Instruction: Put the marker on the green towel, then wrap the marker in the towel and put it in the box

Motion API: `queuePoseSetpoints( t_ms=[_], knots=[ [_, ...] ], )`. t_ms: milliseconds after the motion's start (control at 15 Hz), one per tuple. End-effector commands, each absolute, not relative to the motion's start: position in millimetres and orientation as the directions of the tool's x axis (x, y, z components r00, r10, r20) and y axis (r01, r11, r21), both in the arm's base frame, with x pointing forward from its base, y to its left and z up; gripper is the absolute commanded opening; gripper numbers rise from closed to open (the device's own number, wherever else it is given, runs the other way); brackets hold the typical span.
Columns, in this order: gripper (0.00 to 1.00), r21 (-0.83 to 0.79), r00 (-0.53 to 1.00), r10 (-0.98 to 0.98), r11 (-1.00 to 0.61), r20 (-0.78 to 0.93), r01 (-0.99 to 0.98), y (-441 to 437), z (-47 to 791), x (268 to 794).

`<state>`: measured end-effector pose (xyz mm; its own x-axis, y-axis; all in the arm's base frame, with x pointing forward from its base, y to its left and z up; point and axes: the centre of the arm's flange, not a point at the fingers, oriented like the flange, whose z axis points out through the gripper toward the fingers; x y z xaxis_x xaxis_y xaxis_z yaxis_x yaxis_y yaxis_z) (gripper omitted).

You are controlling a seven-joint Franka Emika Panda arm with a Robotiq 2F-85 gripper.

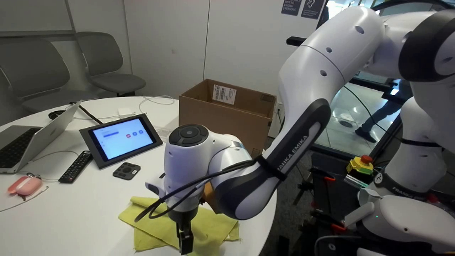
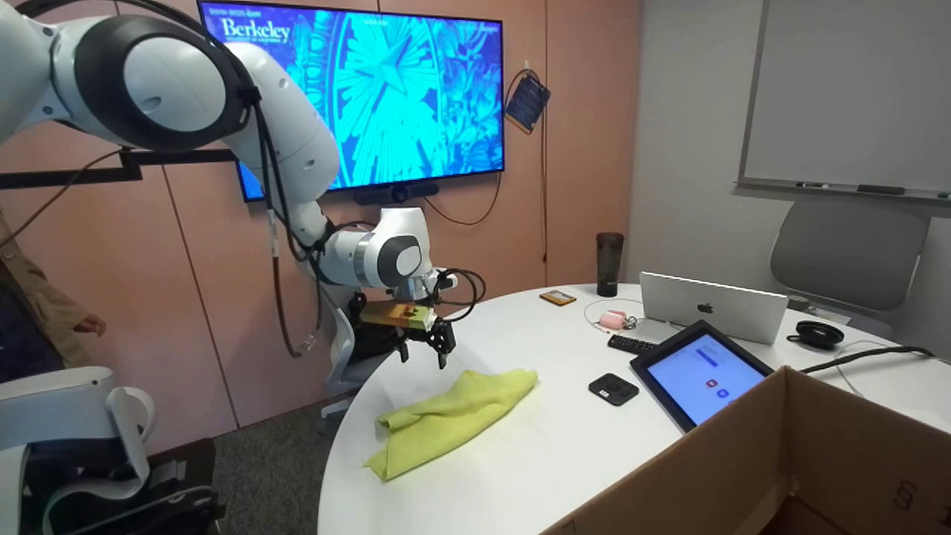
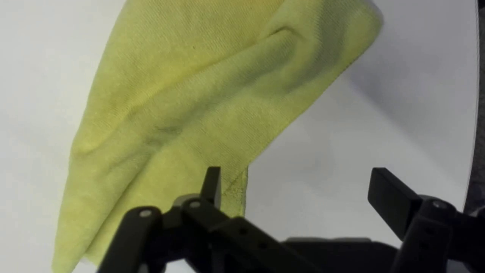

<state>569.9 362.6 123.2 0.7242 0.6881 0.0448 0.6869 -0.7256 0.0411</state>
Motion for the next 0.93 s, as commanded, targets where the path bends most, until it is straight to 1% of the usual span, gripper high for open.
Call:
queuePoseSetpoints(
  t_ms=[0,400,733,867],
  knots=[
    [1.00,0.018,0.780,0.624,-0.782,0.053,0.624,347,121,567],
    [1.00,-0.043,0.590,0.807,-0.590,-0.002,0.806,304,109,533],
    [1.00,-0.079,0.450,0.892,-0.451,-0.038,0.889,269,100,501],
    [1.00,-0.086,0.367,0.929,-0.370,-0.052,0.925,254,94,492]
  ],
)
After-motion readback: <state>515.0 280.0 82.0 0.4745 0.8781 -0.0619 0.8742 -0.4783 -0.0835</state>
